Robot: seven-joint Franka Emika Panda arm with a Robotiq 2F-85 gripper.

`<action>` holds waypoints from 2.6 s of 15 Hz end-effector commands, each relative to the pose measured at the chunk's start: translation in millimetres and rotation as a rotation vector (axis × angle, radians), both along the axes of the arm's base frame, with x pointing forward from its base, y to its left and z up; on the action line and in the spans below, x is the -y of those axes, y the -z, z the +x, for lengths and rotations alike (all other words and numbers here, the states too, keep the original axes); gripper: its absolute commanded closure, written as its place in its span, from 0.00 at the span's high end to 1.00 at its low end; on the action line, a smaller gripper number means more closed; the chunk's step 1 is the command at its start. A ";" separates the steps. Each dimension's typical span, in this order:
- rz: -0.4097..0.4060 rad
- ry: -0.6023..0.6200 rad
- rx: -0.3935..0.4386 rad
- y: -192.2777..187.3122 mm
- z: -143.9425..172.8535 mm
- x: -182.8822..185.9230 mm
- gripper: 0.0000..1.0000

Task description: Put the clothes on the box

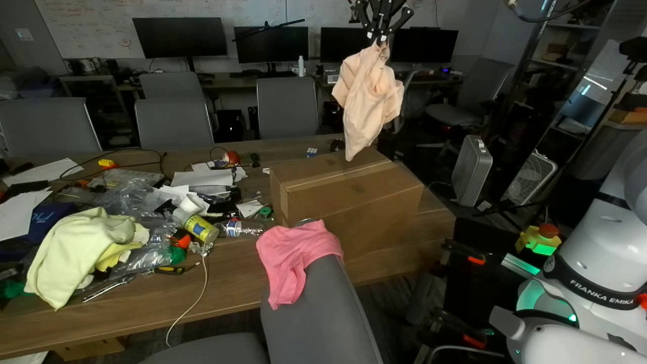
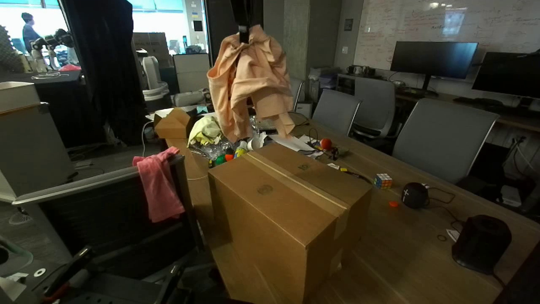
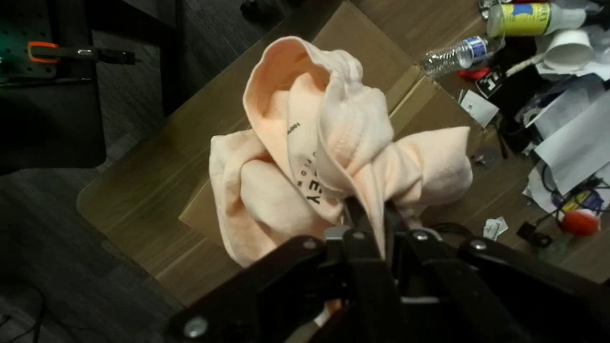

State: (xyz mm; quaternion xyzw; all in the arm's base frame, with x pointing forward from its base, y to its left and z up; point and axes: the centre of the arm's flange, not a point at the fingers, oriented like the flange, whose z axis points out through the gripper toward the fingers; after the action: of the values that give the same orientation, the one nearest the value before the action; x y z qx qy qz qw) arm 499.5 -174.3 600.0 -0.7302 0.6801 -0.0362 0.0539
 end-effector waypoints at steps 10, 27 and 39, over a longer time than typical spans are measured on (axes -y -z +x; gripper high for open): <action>0.231 -0.130 -0.184 48.9 45.8 -4.0 0.73; 0.314 -1.032 -0.485 97.3 23.3 -296.2 1.00; -0.043 -1.569 -0.527 194.9 24.4 -402.9 1.00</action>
State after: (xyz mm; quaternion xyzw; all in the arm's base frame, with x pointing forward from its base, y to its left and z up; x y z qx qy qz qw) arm 515.2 220.4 420.2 -0.9705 0.0091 0.2200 -0.0985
